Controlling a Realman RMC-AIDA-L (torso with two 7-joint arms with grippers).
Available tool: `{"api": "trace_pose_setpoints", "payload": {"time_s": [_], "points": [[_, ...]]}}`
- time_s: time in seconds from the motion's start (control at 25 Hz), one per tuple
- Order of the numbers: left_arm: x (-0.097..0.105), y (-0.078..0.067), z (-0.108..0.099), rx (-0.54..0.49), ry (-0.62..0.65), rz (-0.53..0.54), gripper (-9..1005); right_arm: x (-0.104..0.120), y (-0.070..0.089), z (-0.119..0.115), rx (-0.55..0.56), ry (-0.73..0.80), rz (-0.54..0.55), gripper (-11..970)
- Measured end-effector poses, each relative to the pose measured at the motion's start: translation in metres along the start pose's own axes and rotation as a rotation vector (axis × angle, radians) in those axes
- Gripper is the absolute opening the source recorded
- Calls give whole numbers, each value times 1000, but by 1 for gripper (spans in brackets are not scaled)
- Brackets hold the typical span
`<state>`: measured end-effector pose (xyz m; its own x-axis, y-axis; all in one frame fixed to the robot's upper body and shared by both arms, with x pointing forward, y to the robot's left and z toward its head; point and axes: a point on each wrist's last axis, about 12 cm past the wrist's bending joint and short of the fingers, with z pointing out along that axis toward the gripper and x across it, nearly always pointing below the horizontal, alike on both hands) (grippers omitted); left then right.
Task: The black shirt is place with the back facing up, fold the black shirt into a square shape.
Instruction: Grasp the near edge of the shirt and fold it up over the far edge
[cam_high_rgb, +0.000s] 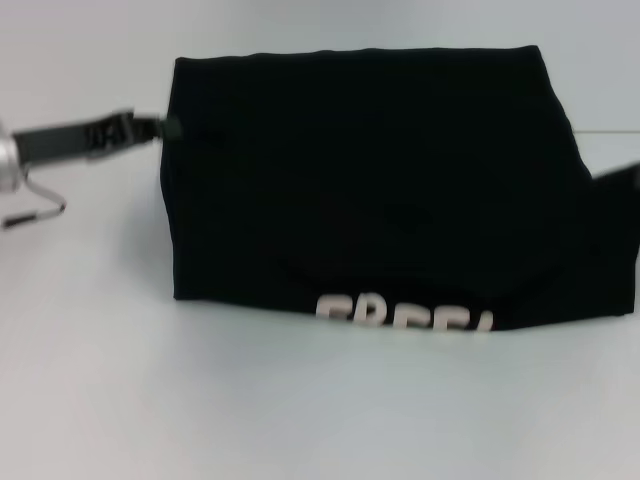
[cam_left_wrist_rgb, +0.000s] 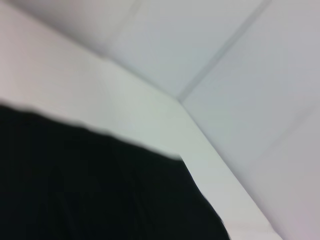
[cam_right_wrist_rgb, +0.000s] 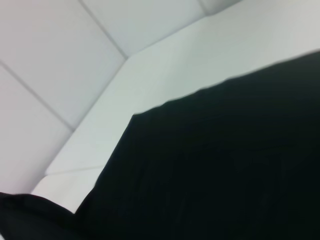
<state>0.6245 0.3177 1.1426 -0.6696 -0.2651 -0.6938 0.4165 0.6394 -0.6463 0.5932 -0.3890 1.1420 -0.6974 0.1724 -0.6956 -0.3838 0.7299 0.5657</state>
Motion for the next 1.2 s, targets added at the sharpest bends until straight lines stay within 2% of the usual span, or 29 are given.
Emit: {"api": "trace_pose_setpoints", "payload": {"time_s": [0.16, 0.2, 0.28, 0.52, 0.68, 0.88, 1.2], "points": [[-19, -1, 28, -83, -87, 46, 155, -28, 6, 37, 85, -8, -42, 103], [-19, -1, 28, -83, -87, 46, 156, -33, 7, 45, 102, -11, -51, 103], [-26, 0, 44, -147, -132, 75, 158, -42, 10, 61, 151, -20, -74, 104], [-34, -6, 72, -228, -190, 137, 164, -61, 17, 86, 246, -52, -123, 107], [-18, -4, 88, -305, -188, 159, 168, -52, 13, 100, 303, -49, -114, 109], [9, 0, 100, -400, -191, 203, 173, -26, 10, 120, 383, -40, -129, 112], [29, -1, 110, -415, -164, 251, 182, -6, 8, 132, 442, -31, -159, 115]]}}
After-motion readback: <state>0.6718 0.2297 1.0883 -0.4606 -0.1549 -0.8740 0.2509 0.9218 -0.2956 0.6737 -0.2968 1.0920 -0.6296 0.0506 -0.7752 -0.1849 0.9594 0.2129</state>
